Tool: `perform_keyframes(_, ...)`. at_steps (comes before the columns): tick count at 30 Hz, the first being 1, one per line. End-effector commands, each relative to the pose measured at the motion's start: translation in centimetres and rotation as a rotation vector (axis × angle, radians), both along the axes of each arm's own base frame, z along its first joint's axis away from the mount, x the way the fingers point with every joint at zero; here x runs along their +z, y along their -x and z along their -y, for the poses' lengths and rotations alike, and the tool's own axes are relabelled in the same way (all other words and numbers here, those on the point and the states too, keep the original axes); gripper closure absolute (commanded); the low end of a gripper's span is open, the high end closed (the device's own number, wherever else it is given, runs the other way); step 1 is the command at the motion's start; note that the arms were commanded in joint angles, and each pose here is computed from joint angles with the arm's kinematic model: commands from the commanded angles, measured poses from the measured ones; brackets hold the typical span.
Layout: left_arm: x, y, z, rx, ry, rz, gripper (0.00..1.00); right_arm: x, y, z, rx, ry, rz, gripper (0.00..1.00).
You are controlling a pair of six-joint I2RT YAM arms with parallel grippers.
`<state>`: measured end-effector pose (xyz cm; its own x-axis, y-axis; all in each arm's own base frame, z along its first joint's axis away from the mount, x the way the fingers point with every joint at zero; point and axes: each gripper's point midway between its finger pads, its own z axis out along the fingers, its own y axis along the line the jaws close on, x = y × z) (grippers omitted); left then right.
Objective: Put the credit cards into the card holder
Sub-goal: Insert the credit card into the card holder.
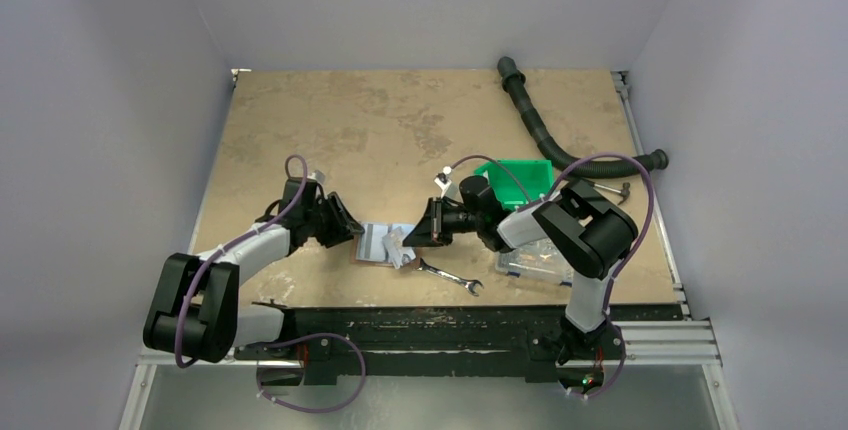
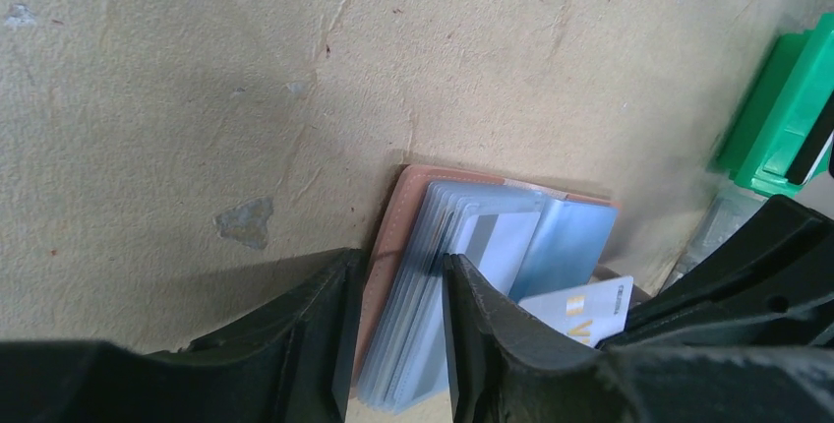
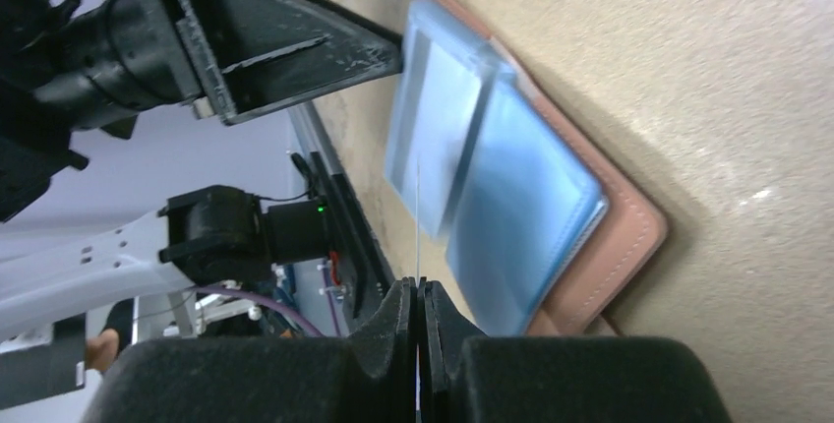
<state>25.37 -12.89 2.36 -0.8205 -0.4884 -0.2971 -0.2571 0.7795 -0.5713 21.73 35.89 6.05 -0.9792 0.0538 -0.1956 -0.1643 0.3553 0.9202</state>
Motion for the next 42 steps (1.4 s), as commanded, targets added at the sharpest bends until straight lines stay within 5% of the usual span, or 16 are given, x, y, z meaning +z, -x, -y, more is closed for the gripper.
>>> perform_keyframes(1, -2.0, 2.3, -0.6, 0.000, -0.026, -0.090, 0.62, 0.5, -1.6, -0.2, -0.011, 0.054, 0.105, 1.00)
perform_keyframes(42, -1.7, 2.2, -0.7, -0.003, -0.035, -0.078, 0.63, -1.2, -1.5, 0.0, -0.026, 0.103, 0.054, 1.00)
